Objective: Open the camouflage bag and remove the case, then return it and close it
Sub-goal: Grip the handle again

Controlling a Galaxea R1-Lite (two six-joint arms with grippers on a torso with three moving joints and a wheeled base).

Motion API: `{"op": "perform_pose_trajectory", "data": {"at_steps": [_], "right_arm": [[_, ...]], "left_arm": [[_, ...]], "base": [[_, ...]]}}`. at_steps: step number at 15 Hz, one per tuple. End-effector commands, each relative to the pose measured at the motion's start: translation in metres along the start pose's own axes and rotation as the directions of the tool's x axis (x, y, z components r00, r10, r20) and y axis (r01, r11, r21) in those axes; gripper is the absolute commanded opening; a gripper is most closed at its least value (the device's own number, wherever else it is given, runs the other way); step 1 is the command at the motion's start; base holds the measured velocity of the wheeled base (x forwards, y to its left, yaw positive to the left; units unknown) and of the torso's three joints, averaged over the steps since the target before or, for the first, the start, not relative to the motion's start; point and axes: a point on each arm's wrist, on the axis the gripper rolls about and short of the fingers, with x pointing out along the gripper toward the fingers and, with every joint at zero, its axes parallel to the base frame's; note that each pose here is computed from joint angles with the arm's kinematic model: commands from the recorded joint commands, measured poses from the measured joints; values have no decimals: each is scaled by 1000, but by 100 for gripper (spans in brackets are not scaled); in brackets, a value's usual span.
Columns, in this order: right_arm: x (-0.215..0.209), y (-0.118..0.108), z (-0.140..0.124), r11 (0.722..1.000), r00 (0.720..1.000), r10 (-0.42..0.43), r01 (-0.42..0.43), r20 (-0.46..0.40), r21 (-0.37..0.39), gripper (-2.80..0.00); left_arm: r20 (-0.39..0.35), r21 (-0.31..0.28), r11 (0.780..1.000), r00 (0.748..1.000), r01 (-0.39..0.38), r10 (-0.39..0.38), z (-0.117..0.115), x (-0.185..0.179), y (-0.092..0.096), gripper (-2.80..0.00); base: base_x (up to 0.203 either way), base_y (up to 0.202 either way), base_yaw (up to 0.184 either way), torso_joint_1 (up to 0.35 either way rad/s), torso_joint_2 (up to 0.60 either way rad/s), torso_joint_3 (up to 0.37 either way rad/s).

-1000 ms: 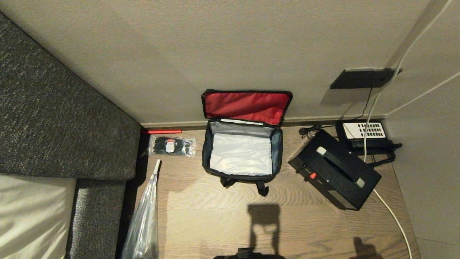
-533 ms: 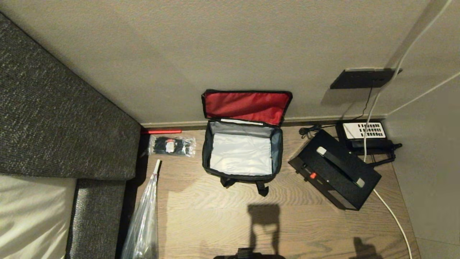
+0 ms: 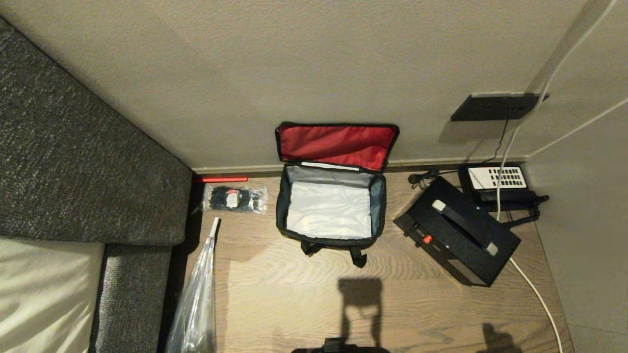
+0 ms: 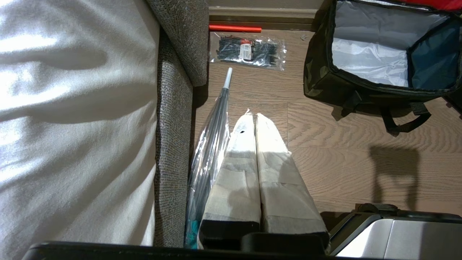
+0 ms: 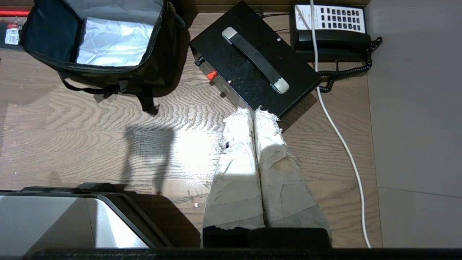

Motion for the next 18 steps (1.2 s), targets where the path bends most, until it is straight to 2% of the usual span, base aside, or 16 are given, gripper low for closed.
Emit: {"op": "perform_pose_trajectory", "data": {"at_steps": [1,18], "right_arm": [[0,0,0,1000,1000,1,-1,4,-2,-280],[0,0,0,1000,1000,1,-1,4,-2,-280]], "left_arm": [[-1,-1,1000,1000,0,0,-1,0,0,-280],[-1,0,1000,1000,0,0,-1,0,0,-280]], "base": [[0,0,0,0,0,0],[0,0,0,0,0,0]]}}
